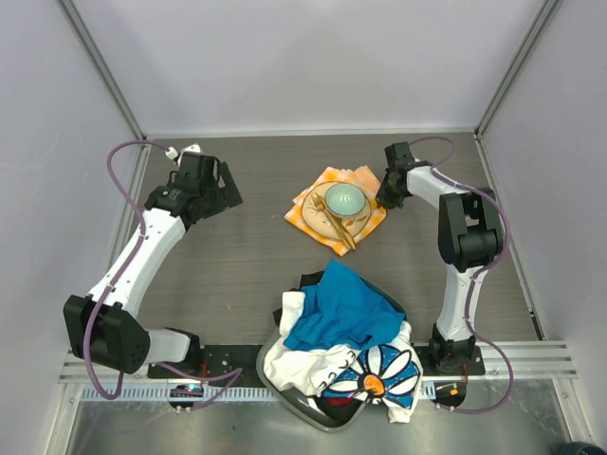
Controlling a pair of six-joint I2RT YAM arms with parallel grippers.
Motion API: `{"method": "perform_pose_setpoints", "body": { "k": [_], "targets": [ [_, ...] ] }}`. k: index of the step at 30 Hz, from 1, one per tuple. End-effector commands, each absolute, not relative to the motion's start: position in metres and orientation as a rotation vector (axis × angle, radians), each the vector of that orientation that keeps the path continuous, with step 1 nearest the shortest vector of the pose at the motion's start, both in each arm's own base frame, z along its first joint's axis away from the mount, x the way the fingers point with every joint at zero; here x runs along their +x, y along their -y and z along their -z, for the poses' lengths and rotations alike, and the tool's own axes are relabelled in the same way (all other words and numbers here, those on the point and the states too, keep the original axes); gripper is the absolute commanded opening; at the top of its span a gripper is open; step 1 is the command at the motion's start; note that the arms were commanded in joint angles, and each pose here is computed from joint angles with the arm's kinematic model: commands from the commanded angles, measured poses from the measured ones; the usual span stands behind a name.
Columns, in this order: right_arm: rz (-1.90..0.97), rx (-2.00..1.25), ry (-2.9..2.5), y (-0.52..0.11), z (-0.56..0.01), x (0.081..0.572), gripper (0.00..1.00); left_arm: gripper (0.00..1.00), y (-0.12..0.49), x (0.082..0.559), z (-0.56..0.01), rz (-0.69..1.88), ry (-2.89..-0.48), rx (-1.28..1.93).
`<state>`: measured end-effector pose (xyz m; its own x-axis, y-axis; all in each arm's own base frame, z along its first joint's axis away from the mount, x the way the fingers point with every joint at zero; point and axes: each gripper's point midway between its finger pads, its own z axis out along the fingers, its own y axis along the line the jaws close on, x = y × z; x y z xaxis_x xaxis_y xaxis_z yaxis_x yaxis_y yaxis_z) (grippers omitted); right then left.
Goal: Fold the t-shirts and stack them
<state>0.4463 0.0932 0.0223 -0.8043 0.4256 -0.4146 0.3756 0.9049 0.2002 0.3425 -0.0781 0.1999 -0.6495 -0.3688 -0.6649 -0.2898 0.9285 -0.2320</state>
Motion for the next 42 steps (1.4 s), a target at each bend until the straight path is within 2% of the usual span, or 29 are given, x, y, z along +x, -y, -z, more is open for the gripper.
{"method": "perform_pose_setpoints", "body": {
  "k": [1,16,31,36,39,40,41,42],
  "targets": [
    [0.157,0.770,-2.589,-0.025,0.021,0.454,0.01,1.00,0.076,0.343,-0.201,0.121,-2.305,-0.465],
    [0.224,1.124,-2.511,0.073,0.051,0.496,0.01,1.00,0.078,0.345,-0.193,0.116,-2.323,-0.462],
    [0.217,1.412,-2.315,0.116,0.039,0.513,0.01,1.00,0.079,0.347,-0.184,0.109,-2.345,-0.456],
    [0.257,1.401,-2.289,0.125,0.032,0.515,0.01,1.00,0.078,0.346,-0.185,0.103,-2.342,-0.453],
    [0.259,1.380,-2.284,0.126,0.026,0.517,0.19,1.00,0.078,0.346,-0.185,0.107,-2.342,-0.453],
    [0.260,1.374,-2.282,0.126,0.024,0.516,0.48,1.00,0.078,0.345,-0.185,0.109,-2.343,-0.453],
    [0.267,1.359,-2.260,0.129,0.014,0.517,0.62,1.00,0.078,0.345,-0.184,0.109,-2.343,-0.453],
    [0.264,1.347,-2.240,0.131,0.007,0.520,0.68,1.00,0.078,0.345,-0.184,0.109,-2.343,-0.453]
  ]
}}
